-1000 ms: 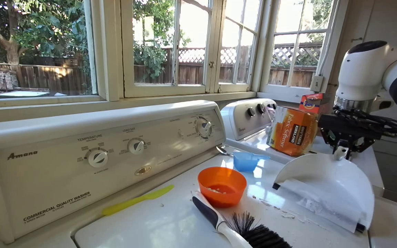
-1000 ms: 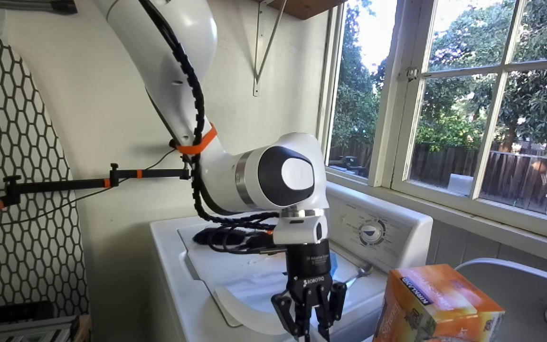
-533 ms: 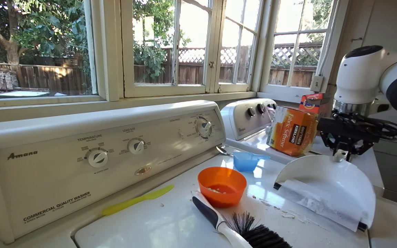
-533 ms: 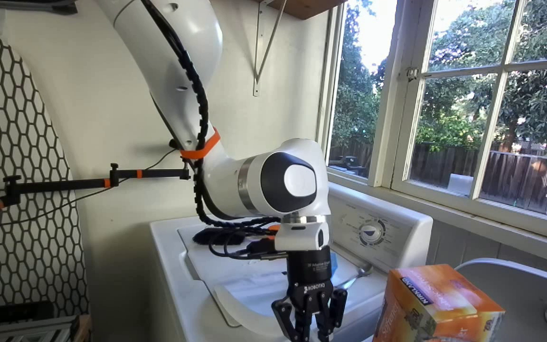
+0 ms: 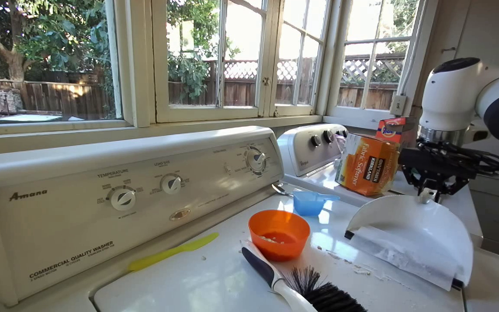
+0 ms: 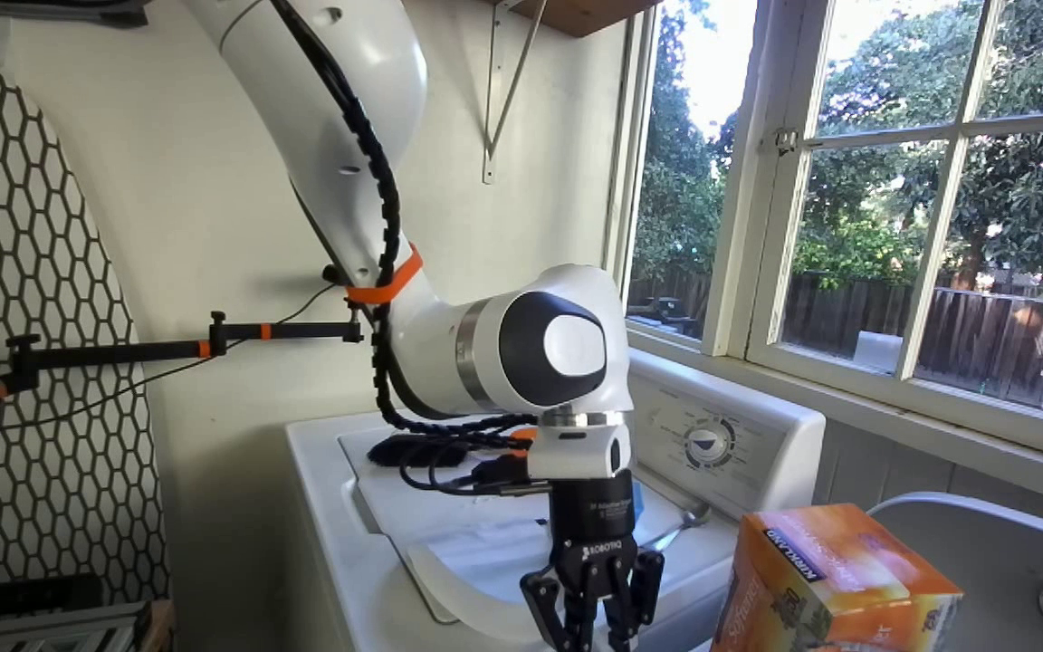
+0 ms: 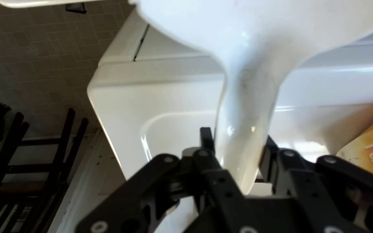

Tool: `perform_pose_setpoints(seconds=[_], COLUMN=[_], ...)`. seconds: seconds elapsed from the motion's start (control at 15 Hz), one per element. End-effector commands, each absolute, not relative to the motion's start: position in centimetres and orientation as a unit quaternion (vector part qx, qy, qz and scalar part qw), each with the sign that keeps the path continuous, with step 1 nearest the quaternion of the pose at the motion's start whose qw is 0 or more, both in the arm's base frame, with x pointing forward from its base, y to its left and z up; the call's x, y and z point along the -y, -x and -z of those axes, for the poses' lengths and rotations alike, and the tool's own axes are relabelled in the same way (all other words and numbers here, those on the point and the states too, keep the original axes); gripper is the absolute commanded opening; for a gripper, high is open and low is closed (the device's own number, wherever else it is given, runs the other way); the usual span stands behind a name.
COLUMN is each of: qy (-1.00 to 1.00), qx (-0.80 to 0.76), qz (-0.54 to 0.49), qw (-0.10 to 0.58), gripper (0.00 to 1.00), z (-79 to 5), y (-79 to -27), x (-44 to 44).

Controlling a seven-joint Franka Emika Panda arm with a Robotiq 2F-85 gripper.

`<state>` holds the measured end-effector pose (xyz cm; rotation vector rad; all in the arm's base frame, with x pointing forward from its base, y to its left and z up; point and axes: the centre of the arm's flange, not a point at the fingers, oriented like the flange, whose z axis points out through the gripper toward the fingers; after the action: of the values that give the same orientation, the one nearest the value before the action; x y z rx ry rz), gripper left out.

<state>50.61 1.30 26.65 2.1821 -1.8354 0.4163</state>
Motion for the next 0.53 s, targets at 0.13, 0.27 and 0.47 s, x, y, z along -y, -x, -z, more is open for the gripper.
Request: perform_pose_setpoints(seconds=[0.13,0.27,0.47], qy=[-0.759,-0.761,-0.762], qx=[0.624,0.621,0.619], qz=[-0.141,-0.142,-0.145], qw=[0.122,0.120,0.124], gripper=[0.84,0.99,1.00], z=[-27.1,-27.3,-28.4], y=[-50.8,-50.8,-51.0], x=[-1.5,-1.6,-1.4])
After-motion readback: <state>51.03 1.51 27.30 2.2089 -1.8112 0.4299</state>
